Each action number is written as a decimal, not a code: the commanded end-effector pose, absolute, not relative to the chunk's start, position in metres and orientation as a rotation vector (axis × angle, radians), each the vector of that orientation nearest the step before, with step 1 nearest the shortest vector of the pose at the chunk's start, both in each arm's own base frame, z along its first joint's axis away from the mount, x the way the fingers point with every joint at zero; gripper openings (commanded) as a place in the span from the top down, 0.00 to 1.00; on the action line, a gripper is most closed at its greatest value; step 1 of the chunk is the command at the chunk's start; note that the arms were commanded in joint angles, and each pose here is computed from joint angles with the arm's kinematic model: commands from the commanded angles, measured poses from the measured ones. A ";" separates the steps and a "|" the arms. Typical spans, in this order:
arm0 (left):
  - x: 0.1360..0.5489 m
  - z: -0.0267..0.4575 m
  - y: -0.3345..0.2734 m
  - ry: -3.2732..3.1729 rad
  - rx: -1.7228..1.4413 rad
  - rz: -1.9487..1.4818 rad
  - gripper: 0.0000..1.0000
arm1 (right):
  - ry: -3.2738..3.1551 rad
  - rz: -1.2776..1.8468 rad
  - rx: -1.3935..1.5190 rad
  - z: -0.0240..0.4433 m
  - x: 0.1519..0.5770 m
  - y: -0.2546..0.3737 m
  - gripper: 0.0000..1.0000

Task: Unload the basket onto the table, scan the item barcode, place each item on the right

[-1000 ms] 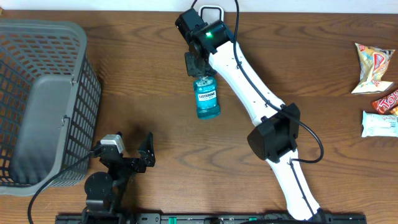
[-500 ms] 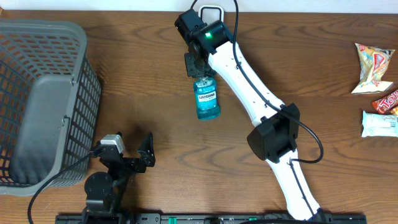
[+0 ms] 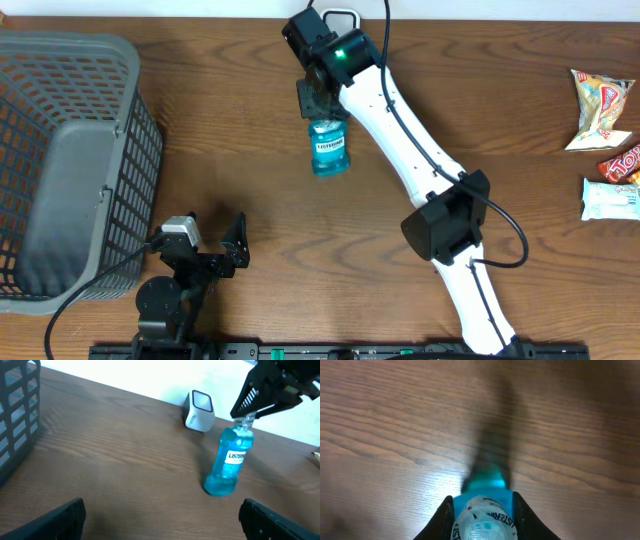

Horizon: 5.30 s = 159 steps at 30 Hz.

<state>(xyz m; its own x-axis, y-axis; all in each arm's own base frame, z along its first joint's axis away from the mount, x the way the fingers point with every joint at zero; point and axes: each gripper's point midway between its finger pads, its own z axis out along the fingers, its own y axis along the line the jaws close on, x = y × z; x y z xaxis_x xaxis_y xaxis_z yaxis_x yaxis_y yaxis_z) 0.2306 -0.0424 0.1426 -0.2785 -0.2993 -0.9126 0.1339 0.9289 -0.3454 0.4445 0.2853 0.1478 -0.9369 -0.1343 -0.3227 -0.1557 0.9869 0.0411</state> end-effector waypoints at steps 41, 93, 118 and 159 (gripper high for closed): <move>0.229 0.130 -0.042 1.841 -0.125 -0.415 0.02 | 2.688 0.147 -0.217 0.176 0.455 0.296 0.32; 0.229 0.130 -0.042 1.841 -0.125 -0.415 0.02 | 2.352 0.263 1.296 0.141 0.440 0.303 0.01; 0.229 0.130 -0.042 1.841 -0.125 -0.415 0.02 | 2.629 -0.122 0.581 0.103 0.433 0.286 0.74; 0.229 0.130 -0.042 1.841 -0.125 -0.415 0.02 | 2.722 0.059 -1.082 0.104 0.419 0.297 0.34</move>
